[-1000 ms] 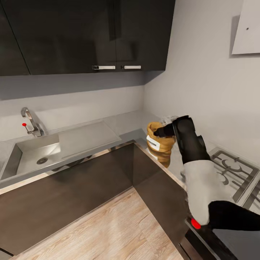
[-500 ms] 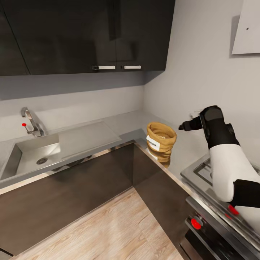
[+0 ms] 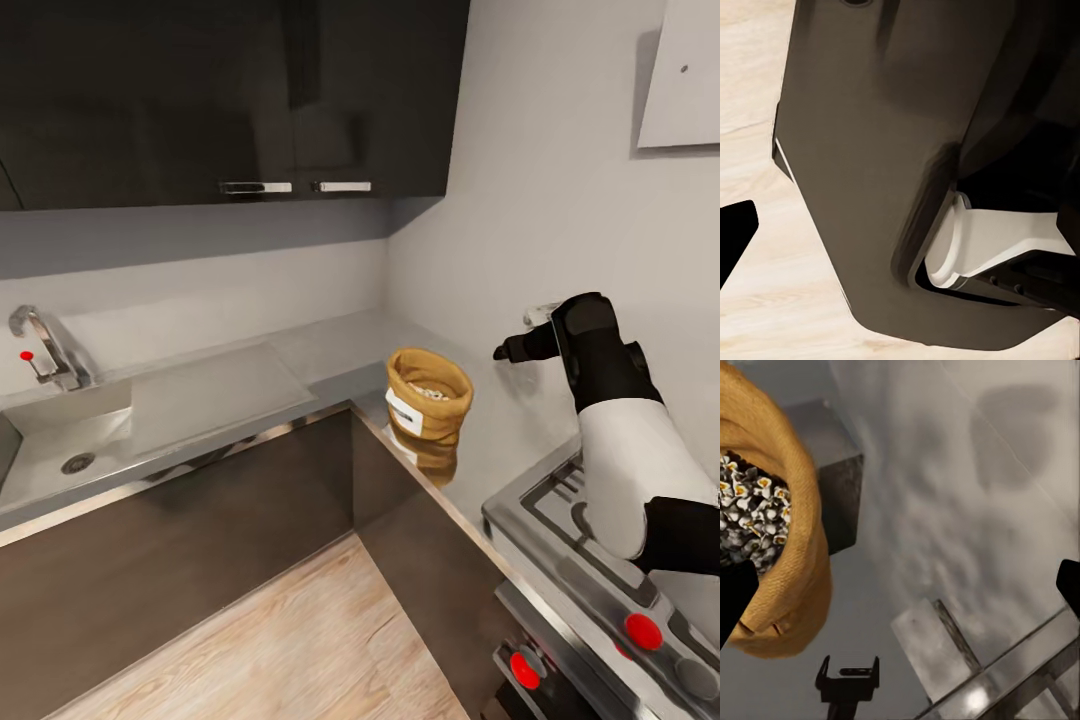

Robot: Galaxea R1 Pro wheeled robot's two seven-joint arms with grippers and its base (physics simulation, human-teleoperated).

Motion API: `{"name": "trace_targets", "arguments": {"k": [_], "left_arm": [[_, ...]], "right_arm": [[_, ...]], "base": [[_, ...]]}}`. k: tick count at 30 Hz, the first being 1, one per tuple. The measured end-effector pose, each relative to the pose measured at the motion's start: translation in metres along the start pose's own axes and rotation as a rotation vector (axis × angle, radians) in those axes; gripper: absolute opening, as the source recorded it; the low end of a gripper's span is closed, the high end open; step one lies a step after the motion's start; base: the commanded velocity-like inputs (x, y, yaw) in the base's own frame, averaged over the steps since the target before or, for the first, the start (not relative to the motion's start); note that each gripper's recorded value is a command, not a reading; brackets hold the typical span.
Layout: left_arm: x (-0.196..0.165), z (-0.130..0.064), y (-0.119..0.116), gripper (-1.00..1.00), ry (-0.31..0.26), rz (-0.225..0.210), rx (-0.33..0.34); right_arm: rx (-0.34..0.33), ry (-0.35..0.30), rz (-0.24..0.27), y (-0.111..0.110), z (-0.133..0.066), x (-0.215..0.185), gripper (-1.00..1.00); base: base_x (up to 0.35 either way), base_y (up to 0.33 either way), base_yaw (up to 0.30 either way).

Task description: In the kitchen, take the popcorn bag from the countertop, put it into the microwave, and heat it until the popcorn is cooked so the cooked popcorn ends up inside the bag.

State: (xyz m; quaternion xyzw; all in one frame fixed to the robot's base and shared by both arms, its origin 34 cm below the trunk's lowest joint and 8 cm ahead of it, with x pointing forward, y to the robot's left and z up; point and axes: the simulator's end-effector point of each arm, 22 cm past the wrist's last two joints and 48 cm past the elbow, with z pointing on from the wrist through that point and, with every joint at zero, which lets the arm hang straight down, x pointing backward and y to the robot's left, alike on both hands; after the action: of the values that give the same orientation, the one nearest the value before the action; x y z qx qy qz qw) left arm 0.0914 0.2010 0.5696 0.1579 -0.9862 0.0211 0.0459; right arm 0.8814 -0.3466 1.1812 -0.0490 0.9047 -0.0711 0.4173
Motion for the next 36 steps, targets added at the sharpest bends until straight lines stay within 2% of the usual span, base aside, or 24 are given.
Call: {"name": "trace_targets", "arguments": {"k": [4,9,20,36], "left_arm": [[0.0,0.0,0.0,1.0,0.0,-0.001,0.0],[0.0,0.0,0.0,1.0,0.0,-0.001,0.0],[0.0,0.0,0.0,1.0,0.0,-0.001,0.001],[-0.001,0.0,0.001,1.0,-0.002,0.0,0.0]], "right_arm": [[-0.014,-0.003,-0.006,0.01,0.001,-0.002,1.0],[-0.013,0.001,-0.006,0.01,0.002,-0.001,1.0],[-0.021,0.006,-0.008,0.016,0.004,0.0,1.0],[0.001,0.012,-0.005,0.005,0.004,0.003,1.0]], "base": [[0.058,-0.044,0.0],[0.002,-0.002,0.035],[0.0,0.0,0.271],[0.115,0.0,0.03]]}}
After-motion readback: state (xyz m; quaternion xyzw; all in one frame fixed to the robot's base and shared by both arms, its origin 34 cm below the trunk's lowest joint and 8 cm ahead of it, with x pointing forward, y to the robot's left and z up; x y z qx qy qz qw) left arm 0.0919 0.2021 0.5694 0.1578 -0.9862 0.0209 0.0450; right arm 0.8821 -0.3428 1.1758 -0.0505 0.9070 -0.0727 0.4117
